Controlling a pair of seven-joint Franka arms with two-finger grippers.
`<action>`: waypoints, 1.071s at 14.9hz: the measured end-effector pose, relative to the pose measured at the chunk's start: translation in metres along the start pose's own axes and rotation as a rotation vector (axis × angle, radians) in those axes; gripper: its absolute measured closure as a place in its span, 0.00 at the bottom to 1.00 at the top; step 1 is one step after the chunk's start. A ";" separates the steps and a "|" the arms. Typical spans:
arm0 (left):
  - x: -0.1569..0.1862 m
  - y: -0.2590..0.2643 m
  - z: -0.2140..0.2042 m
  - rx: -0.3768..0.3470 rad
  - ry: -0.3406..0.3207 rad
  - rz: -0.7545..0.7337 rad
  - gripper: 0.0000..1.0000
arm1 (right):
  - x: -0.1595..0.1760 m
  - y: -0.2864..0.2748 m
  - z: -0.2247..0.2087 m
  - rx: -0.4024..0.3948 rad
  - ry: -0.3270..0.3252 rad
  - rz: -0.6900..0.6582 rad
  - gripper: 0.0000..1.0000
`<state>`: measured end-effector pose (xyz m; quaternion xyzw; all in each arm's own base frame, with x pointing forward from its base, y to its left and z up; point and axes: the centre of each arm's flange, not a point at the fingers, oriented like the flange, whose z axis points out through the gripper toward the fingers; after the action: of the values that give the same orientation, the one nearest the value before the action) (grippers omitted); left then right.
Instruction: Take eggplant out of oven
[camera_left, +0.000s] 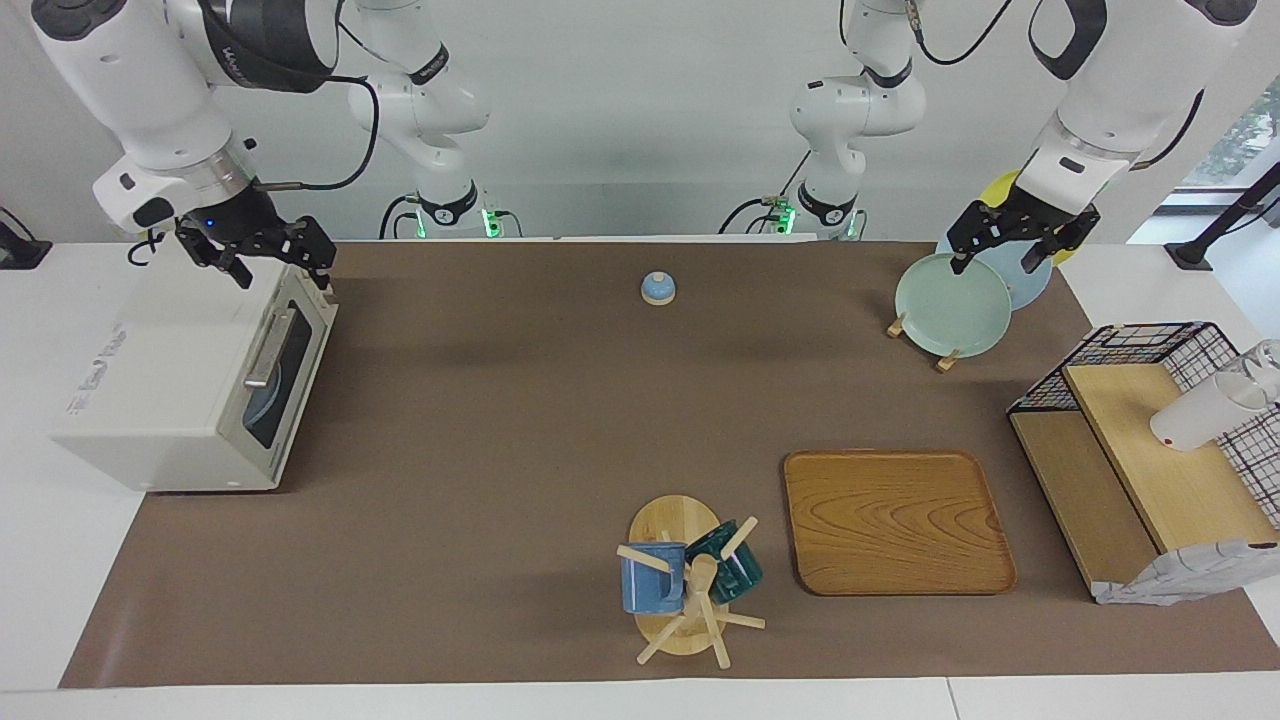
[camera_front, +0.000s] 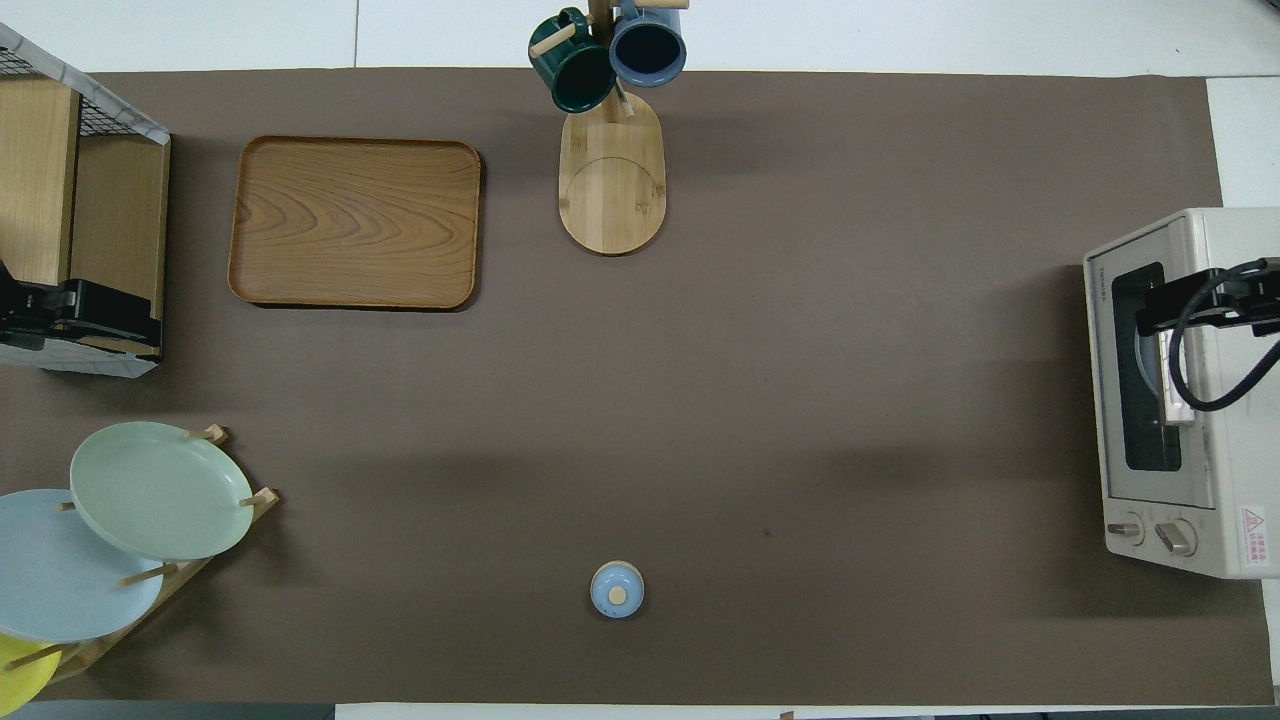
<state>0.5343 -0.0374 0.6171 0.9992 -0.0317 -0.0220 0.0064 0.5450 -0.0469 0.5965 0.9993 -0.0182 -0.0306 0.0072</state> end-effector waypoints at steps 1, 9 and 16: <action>0.000 0.000 0.000 0.000 0.000 0.000 0.00 | 0.000 0.002 0.000 0.000 0.000 0.003 0.00; 0.000 0.000 0.000 0.000 0.000 0.000 0.00 | 0.004 0.012 0.025 0.000 0.043 0.010 0.45; 0.000 0.000 0.000 0.000 0.000 0.000 0.00 | 0.006 0.032 0.109 -0.079 0.035 0.009 0.99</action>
<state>0.5343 -0.0374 0.6171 0.9992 -0.0317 -0.0220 0.0064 0.5433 -0.0801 0.4879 0.9986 -0.0215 -0.0136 0.0473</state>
